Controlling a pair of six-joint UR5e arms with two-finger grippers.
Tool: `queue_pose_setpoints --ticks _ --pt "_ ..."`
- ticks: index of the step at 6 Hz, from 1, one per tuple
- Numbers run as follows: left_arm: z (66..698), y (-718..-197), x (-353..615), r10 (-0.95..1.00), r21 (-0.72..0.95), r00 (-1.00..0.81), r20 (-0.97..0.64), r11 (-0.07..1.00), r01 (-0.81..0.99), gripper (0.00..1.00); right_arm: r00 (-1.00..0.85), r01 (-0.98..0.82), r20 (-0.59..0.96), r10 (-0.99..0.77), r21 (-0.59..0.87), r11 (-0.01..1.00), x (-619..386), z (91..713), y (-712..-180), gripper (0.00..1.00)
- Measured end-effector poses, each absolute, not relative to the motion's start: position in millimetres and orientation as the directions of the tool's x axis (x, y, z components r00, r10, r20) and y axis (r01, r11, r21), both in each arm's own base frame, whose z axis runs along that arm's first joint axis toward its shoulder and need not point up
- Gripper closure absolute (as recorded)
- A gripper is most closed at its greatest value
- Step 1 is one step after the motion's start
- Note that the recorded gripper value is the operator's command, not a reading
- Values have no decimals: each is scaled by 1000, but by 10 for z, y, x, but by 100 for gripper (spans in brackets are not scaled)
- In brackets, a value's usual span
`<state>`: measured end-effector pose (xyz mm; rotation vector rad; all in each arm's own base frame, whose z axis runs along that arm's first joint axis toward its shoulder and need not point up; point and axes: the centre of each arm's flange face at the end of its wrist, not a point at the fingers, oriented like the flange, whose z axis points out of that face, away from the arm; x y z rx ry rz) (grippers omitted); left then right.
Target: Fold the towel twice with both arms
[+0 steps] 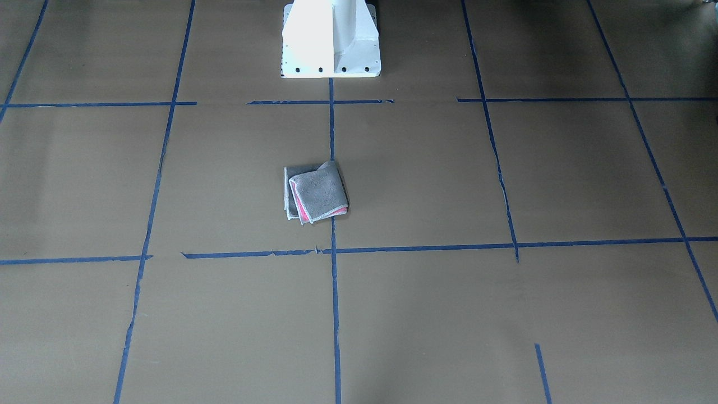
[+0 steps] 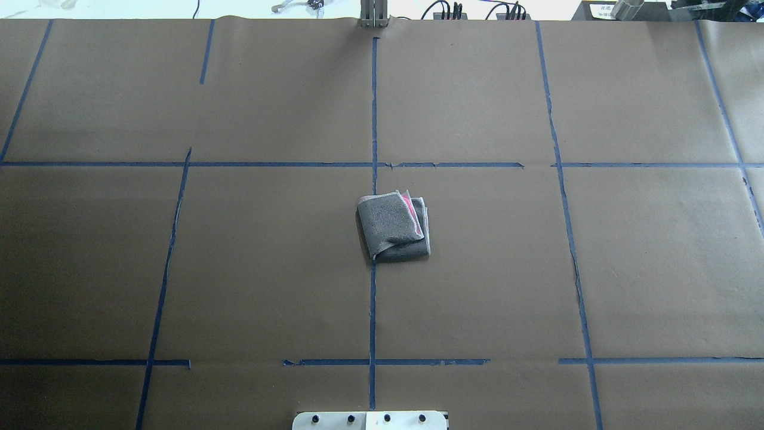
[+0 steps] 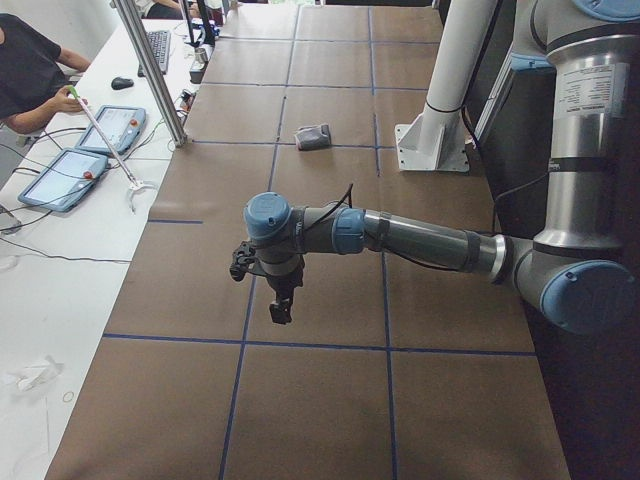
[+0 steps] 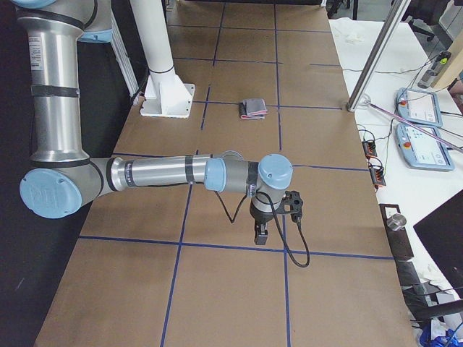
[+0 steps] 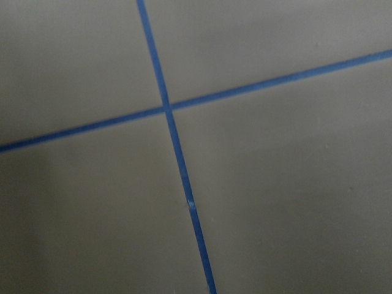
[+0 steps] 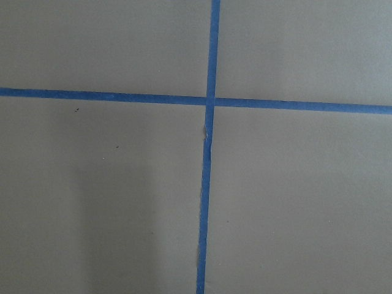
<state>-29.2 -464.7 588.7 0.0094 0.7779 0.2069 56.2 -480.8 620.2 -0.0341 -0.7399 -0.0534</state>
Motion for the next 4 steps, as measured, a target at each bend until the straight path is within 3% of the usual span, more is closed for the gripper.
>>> queue_pose_setpoints --ticks 4 --pt "5934 -4508 -278 167 69 667 -726 983 -172 0 724 58 689 -30 -18 998 547 6215 -4778 0"
